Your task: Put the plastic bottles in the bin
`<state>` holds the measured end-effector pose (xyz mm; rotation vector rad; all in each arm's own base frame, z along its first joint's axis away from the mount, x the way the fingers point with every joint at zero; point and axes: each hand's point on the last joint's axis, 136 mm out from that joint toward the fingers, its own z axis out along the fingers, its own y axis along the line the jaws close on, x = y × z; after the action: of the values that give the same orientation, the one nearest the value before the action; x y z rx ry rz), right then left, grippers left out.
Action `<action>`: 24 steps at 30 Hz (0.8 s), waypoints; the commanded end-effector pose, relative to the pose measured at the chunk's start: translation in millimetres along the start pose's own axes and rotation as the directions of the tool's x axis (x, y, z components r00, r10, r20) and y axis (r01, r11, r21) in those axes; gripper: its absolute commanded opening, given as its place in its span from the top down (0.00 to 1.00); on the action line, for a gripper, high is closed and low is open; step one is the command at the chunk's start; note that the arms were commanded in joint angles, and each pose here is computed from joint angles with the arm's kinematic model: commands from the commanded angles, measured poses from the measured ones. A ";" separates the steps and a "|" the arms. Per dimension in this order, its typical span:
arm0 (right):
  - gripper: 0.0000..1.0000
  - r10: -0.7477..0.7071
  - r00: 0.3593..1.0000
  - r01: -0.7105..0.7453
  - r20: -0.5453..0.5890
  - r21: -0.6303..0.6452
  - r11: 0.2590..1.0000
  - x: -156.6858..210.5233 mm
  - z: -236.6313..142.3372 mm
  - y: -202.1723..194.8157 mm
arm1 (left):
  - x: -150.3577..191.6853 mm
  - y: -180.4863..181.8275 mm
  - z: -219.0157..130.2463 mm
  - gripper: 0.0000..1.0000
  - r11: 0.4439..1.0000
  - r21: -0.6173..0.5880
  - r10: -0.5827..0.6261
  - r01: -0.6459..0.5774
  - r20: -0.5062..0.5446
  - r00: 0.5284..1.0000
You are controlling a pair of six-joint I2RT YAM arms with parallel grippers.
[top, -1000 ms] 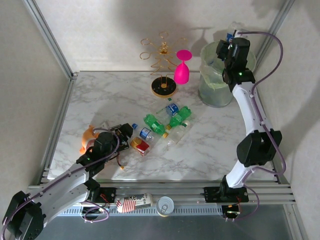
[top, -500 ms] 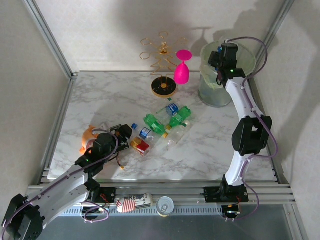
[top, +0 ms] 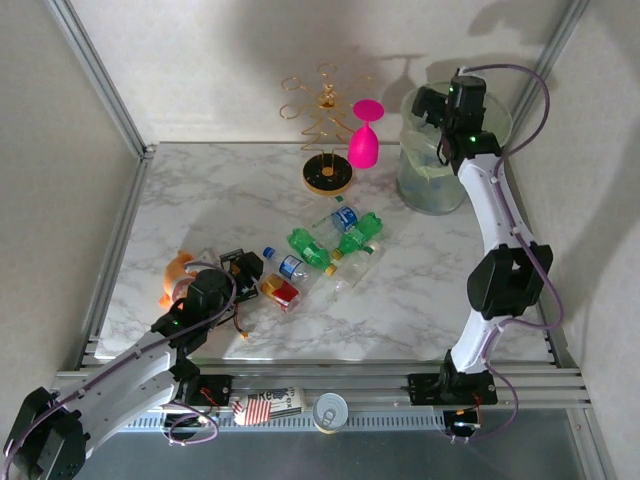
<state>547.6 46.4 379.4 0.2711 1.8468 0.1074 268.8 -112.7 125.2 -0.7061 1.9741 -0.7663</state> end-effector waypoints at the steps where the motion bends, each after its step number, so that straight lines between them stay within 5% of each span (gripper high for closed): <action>1: 0.01 -0.010 0.991 0.022 0.133 -0.088 0.996 -43.7 -58.1 31.4 | 4.4 -2.1 1.1 0.00 1.000 0.019 -0.024 0.024 -0.012 1.000; 11: 0.01 -0.012 0.984 0.073 0.179 -0.338 0.938 3.7 -150.5 107.7 | 22.1 -3.3 3.6 0.00 0.999 0.014 -0.049 0.050 -0.062 0.997; 24: 0.01 0.013 0.996 -0.052 -0.086 -0.465 0.884 165.9 -192.4 123.3 | 63.6 6.7 5.5 0.00 0.996 -0.060 -0.073 0.065 -0.150 0.986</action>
<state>345.0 218.2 298.7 -0.1278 1.8816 0.5077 246.8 -158.8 93.3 -0.7218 2.1236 -0.8523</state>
